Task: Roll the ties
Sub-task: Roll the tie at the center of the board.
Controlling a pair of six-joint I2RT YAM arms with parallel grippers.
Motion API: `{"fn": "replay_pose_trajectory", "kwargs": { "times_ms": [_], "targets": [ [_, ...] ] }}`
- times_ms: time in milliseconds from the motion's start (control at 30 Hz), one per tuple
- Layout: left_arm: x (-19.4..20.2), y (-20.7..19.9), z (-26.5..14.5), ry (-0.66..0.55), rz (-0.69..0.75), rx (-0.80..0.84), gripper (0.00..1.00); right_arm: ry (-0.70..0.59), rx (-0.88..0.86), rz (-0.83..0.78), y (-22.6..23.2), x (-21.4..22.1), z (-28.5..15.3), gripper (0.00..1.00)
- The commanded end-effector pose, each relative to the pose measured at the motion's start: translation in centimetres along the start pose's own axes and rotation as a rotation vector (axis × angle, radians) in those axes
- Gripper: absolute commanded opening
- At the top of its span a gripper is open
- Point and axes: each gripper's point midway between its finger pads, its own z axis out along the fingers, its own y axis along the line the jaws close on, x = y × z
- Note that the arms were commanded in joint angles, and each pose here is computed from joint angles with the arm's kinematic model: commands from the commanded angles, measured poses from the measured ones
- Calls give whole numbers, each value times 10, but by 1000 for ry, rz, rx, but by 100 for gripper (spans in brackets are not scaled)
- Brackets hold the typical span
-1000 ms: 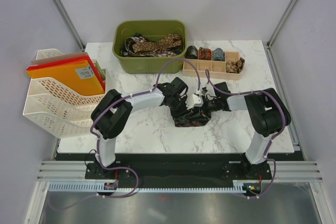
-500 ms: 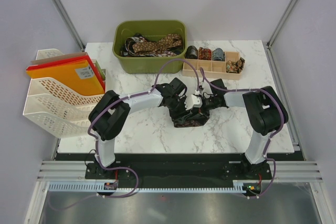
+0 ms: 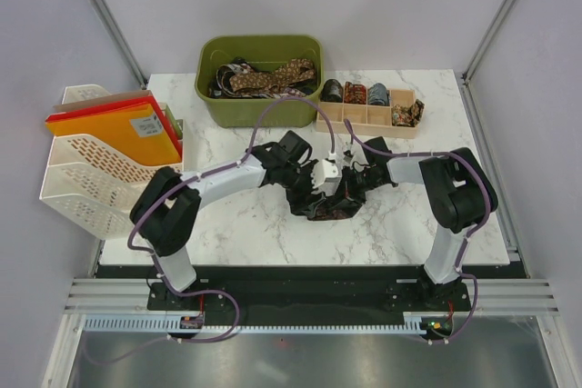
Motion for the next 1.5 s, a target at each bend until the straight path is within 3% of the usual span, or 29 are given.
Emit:
{"fn": "replay_pose_trajectory", "kwargs": {
  "times_ms": [0,133,367,567,800,1167,1467],
  "targets": [
    [-7,1,-31,-99,71,-21,83,-13,212,10,-51,1,3,0],
    [3,-3,-26,-119,173,-32,100,-10,214,9,-52,1,4,0],
    [6,17,1,-92,243,-103,99,-3,214,7,-51,2,6,0],
    [0,13,11,-84,299,-97,86,0,215,8,-50,4,8,0],
    [-29,5,15,-113,267,-88,68,16,202,2,-42,7,16,0],
    [-44,18,47,-64,60,-103,61,8,145,23,-30,6,18,0],
    [16,5,63,150,-6,-71,52,-8,27,50,-8,-2,12,0]
  ]
}}
